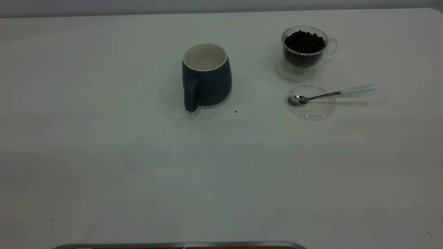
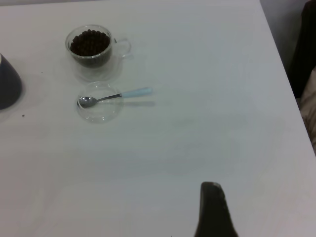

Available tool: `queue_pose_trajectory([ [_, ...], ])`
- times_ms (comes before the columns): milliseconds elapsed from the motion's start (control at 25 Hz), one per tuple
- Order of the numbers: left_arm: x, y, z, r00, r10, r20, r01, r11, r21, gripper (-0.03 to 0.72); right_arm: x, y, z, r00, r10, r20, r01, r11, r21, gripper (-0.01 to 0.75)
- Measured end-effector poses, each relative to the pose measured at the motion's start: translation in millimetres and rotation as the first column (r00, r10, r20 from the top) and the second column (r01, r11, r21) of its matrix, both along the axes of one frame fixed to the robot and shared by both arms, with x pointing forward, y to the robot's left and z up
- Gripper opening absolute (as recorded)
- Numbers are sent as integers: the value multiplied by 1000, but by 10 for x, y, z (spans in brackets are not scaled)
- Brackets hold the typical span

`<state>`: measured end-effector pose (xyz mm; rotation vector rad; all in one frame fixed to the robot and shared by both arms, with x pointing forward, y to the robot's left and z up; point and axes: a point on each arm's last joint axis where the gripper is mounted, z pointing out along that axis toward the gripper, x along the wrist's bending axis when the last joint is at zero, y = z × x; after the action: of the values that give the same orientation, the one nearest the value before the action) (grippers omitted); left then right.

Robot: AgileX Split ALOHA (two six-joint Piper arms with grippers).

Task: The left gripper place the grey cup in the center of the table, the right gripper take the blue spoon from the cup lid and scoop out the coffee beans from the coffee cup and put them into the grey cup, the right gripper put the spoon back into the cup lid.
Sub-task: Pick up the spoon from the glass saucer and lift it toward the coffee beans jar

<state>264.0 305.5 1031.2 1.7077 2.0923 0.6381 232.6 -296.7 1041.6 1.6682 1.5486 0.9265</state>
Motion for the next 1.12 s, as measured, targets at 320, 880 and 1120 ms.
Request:
queue_pose_trajectory([
  [320,-98,-31,10,996,-33,79,32,999,20,566,0,0,0,1000,0,0,0,1000,0,548],
  [880,-414,-73,-1,936,-213,281,201,977,72,566,0,0,0,1000,0,0,0,1000,0,548],
  [1120,-414,-66,-1,927,-249,281,238,969,73,566,0,0,0,1000,0,0,0,1000,0,548],
])
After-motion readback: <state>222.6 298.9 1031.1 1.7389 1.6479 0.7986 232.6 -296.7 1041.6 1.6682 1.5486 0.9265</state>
